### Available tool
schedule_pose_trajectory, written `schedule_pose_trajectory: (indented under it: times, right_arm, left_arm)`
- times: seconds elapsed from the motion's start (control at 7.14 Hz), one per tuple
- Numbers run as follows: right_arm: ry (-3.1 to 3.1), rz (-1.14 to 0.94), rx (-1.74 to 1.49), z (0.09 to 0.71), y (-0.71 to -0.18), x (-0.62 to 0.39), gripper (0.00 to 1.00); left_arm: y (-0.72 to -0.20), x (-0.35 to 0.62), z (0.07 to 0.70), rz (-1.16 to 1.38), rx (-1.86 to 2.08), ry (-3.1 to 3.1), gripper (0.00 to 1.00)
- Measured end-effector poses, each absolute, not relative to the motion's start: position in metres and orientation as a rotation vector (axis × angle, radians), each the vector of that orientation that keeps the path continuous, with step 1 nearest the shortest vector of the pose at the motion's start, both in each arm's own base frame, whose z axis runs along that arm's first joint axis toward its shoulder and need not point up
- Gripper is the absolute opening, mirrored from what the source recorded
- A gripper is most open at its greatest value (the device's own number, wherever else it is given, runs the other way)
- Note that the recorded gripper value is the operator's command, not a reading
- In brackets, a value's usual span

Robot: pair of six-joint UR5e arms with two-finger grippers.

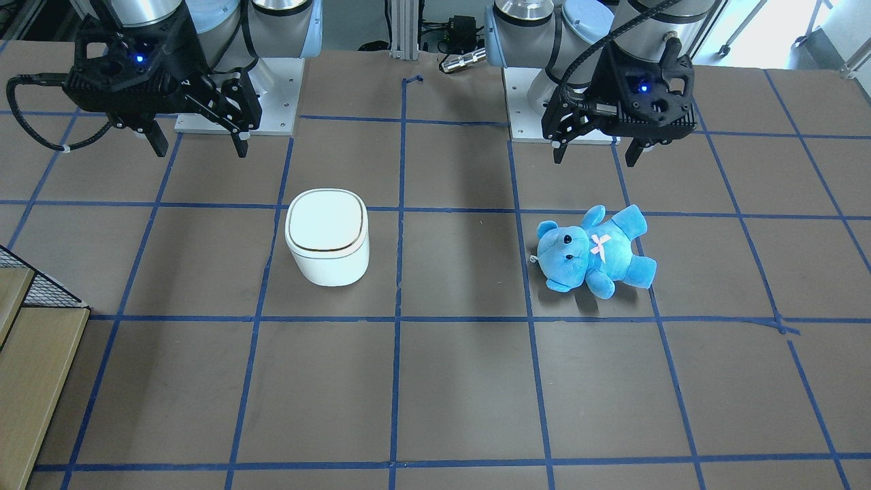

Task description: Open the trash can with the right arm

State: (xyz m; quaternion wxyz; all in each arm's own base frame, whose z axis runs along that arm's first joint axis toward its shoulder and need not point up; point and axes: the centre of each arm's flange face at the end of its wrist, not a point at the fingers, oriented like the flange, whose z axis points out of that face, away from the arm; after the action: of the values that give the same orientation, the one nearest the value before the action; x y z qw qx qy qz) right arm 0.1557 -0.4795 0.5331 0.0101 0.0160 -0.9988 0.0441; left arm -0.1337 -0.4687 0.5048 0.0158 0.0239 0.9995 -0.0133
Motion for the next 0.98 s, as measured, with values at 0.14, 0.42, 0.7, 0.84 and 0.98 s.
schedule_pose_trajectory:
  times: [0.14, 0.42, 0.7, 0.84, 0.98]
  right_arm:
    - [-3.120, 0.138, 0.049, 0.533, -0.481, 0.156, 0.33]
    - [-3.121, 0.150, 0.045, 0.531, -0.485, 0.155, 0.00]
    - [-3.121, 0.161, 0.041, 0.530, -0.489, 0.154, 0.00]
    - [-3.123, 0.163, 0.037, 0.530, -0.491, 0.153, 0.00]
    - [-3.124, 0.162, 0.033, 0.529, -0.491, 0.154, 0.00]
  left_arm:
    - [-0.469, -0.134, 0.505, -0.042, 0.074, 3.109, 1.00]
    - [-0.469, -0.134, 0.505, -0.041, 0.075, 3.109, 1.00]
    - [-0.469, -0.134, 0.505, -0.041, 0.075, 3.109, 1.00]
    - [-0.469, -0.134, 0.505, -0.041, 0.075, 3.109, 1.00]
    - [-0.469, -0.134, 0.505, -0.041, 0.074, 3.109, 1.00]
